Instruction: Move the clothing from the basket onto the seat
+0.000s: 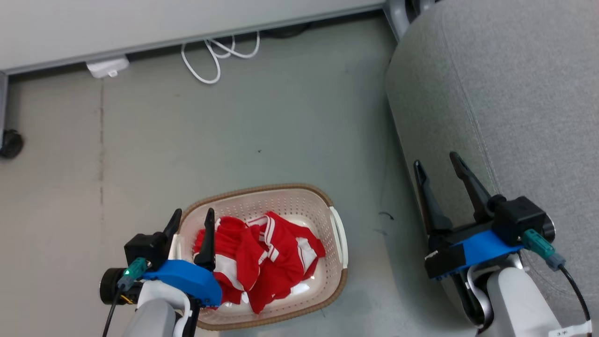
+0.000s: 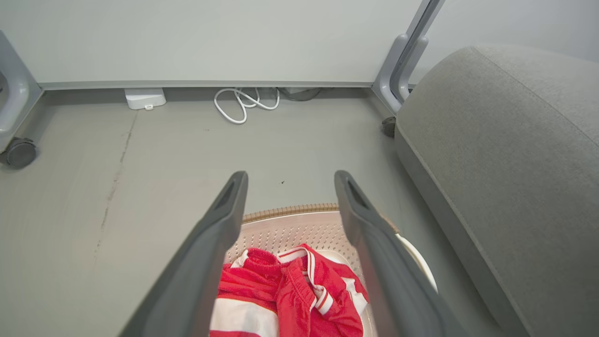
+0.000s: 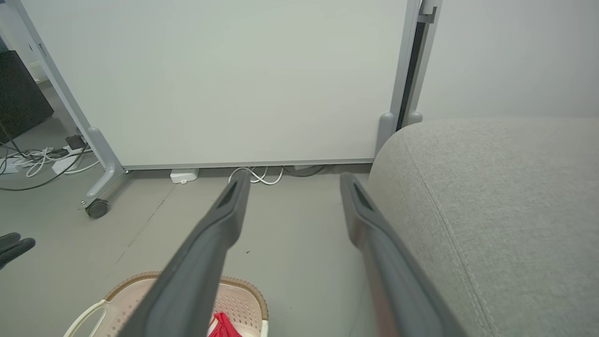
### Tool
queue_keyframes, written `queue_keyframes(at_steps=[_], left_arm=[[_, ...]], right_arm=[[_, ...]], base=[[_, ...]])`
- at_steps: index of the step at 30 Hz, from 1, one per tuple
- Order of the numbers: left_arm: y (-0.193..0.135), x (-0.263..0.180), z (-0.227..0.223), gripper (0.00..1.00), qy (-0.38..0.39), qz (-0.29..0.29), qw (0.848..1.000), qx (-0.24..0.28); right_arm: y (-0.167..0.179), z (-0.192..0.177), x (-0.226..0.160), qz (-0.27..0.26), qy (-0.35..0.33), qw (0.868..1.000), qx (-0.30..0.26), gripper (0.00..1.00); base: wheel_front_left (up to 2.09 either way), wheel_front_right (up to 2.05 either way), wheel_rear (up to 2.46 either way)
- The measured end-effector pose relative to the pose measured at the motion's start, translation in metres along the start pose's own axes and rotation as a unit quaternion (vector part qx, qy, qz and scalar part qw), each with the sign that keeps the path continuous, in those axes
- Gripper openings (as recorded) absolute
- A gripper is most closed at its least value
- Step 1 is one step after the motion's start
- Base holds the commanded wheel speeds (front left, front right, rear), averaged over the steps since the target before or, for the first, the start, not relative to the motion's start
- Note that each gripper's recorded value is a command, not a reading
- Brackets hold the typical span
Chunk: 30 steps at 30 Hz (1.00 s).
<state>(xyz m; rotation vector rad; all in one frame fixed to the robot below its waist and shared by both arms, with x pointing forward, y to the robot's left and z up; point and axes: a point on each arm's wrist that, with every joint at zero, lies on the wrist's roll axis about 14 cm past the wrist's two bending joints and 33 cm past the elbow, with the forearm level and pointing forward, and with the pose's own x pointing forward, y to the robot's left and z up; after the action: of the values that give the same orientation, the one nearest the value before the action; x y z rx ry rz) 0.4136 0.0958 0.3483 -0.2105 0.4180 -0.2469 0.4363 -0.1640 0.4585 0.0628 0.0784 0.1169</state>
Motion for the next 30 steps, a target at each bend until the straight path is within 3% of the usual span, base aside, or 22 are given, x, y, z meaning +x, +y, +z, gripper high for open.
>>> queue_keyframes(at_steps=[7,14,22,30], left_arm=[[0.005,0.040,-0.055,1.00,0.090,-0.017,0.996,0.008],[0.012,0.073,-0.123,1.00,0.192,-0.029,0.981,0.009],[-0.004,0.082,-0.184,1.00,0.281,-0.061,0.958,0.008],[0.006,0.090,-0.212,1.00,0.317,-0.054,0.947,0.023]], right_arm=[[-0.012,-0.024,0.020,-0.009,0.017,1.000,0.010,1.00],[-0.030,-0.063,0.028,-0.028,0.056,0.998,0.020,1.00],[-0.048,-0.087,0.026,-0.049,0.085,0.995,0.022,1.00],[-0.057,-0.099,0.022,-0.062,0.101,0.993,0.024,1.00]], base=[[0.00,0.00,0.00],[0.00,0.00,0.00],[0.00,0.00,0.00],[0.00,0.00,0.00]])
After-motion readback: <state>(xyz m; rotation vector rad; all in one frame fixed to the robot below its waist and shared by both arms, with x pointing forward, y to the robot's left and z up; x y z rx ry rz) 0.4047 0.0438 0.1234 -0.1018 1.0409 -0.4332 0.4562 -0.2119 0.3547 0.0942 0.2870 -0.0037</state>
